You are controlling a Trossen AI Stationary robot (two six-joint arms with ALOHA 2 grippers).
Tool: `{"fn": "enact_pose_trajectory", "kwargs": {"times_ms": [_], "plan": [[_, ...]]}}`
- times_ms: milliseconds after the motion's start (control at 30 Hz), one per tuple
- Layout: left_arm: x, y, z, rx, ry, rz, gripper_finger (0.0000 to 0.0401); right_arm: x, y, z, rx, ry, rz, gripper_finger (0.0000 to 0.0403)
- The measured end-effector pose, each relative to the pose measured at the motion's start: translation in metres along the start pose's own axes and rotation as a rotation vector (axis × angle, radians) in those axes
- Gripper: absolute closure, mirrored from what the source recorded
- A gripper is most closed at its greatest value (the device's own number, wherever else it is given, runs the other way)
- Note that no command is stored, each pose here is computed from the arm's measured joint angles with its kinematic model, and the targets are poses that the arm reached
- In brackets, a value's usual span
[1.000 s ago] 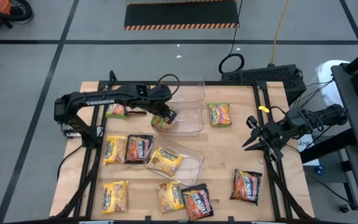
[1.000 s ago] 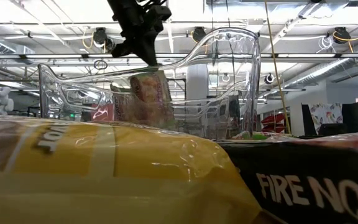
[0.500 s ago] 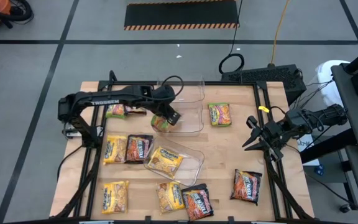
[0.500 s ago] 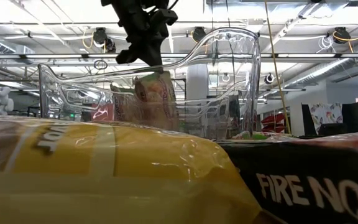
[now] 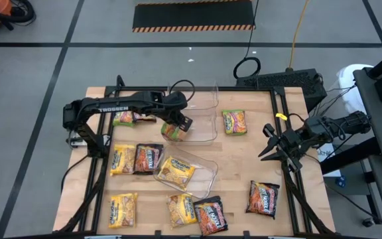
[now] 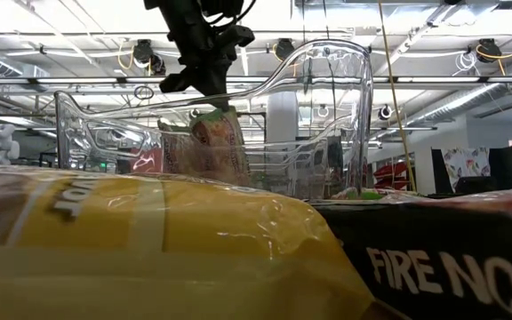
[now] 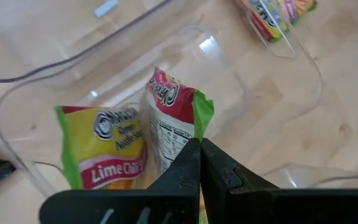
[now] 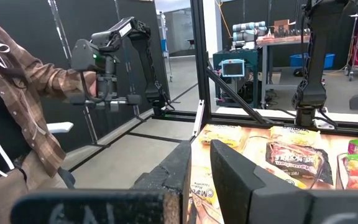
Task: Sort Maruchan noodles
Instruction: Put the green noodle pack into the center transparent bin
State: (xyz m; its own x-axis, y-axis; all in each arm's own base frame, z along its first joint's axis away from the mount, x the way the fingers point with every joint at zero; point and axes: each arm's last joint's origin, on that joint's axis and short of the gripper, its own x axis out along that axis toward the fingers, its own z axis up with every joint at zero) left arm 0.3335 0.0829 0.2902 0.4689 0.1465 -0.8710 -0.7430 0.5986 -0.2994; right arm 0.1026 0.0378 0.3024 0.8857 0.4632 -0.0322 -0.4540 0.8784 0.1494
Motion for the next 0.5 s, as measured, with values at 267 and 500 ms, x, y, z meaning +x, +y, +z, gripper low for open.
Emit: {"fn": "enact_pose_trajectory", "kwargs": {"times_ms": [267,500], "plan": [[0.0,0.01,-0.001,-0.034,0.049,0.062,0.0401,0.0,0.0,0.0,0.0,0.0,0.0,0.0349],[-0.001,0.015,-0.006,-0.028,0.099,0.108,0.04,0.0,0.0,0.0,0.0,0.0,0.0,0.0349]]}}
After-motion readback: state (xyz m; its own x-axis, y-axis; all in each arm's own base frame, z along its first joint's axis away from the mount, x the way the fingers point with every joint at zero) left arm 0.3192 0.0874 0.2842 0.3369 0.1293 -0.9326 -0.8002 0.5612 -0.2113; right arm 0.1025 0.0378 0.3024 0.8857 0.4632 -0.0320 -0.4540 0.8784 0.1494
